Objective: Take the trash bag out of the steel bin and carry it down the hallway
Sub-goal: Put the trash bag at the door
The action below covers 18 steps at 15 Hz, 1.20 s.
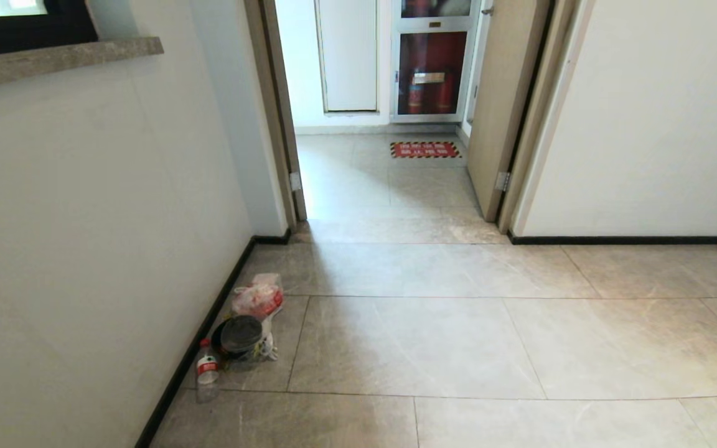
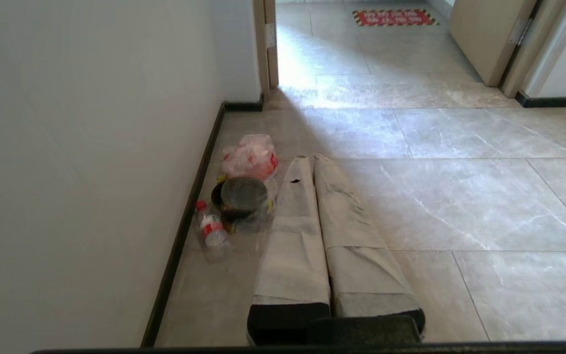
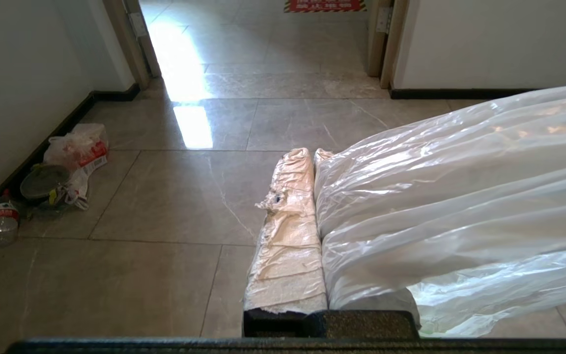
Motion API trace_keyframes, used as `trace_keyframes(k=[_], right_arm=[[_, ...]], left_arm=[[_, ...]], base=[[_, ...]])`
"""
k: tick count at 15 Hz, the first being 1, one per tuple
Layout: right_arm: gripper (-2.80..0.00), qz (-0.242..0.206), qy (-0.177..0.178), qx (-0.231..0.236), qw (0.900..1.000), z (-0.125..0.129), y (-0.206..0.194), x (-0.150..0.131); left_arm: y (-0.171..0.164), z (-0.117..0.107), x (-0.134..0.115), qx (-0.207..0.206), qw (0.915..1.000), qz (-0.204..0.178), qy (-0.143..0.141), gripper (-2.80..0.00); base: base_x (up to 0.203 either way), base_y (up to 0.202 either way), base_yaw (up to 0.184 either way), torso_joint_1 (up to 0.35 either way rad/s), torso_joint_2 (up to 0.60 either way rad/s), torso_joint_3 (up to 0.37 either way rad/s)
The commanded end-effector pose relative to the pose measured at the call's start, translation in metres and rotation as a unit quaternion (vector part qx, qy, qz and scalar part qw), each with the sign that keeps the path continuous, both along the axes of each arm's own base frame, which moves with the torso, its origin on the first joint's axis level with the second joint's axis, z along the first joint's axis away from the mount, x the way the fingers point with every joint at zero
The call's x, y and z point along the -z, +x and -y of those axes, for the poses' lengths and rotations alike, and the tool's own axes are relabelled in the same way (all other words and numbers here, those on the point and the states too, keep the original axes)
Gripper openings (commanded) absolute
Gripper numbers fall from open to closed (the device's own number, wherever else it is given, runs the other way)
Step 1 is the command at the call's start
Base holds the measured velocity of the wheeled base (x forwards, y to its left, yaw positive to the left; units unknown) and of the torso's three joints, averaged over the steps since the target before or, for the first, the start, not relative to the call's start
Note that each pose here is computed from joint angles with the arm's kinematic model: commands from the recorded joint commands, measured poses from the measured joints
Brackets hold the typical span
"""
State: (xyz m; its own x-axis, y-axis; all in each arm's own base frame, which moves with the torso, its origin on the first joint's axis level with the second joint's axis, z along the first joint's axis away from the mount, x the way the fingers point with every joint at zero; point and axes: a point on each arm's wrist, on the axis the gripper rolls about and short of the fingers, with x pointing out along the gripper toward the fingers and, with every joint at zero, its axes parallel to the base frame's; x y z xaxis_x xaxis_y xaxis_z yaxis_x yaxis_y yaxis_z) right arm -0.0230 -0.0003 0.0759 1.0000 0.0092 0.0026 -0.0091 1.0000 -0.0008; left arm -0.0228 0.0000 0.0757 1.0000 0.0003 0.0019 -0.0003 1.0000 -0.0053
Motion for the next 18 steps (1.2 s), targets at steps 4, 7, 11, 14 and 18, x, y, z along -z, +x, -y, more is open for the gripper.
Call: trace_keyframes(k=[4, 7, 11, 14, 18], right_arm=[[-2.8, 0.019, 0.0, 0.0, 1.0, 0.0, -0.0029, 0.001], [-2.8, 0.019, 0.0, 0.0, 1.0, 0.0, -0.0029, 0.001], [-2.8, 0.019, 0.0, 0.0, 1.0, 0.0, -0.0029, 0.001], [-2.8, 0.019, 0.0, 0.0, 1.0, 0.0, -0.0029, 0.001], [-2.8, 0.019, 0.0, 0.0, 1.0, 0.0, -0.0029, 0.001]], left_arm=[[0.0001, 0.0, 0.0001, 0.0, 1.0, -0.001, 0.0, -2.8], [0.0001, 0.0, 0.0001, 0.0, 1.0, -0.001, 0.0, -2.8], [0.0001, 0.0, 0.0001, 0.0, 1.0, -0.001, 0.0, -2.8], [0.0001, 0.0, 0.0001, 0.0, 1.0, -0.001, 0.0, -2.8], [0.0001, 0.0, 0.0001, 0.0, 1.0, -0.001, 0.0, -2.8]], base=[[0.192, 0.0, -0.001, 0.001, 0.0, 0.002], [0.198, 0.0, 0.002, 0.004, 0.0, 0.0], [0.194, 0.0, 0.001, 0.002, 0.0, 0.003], [0.192, 0.0, 0.0, 0.006, 0.0, 0.0], [0.191, 0.0, 0.002, 0.005, 0.0, 0.001]])
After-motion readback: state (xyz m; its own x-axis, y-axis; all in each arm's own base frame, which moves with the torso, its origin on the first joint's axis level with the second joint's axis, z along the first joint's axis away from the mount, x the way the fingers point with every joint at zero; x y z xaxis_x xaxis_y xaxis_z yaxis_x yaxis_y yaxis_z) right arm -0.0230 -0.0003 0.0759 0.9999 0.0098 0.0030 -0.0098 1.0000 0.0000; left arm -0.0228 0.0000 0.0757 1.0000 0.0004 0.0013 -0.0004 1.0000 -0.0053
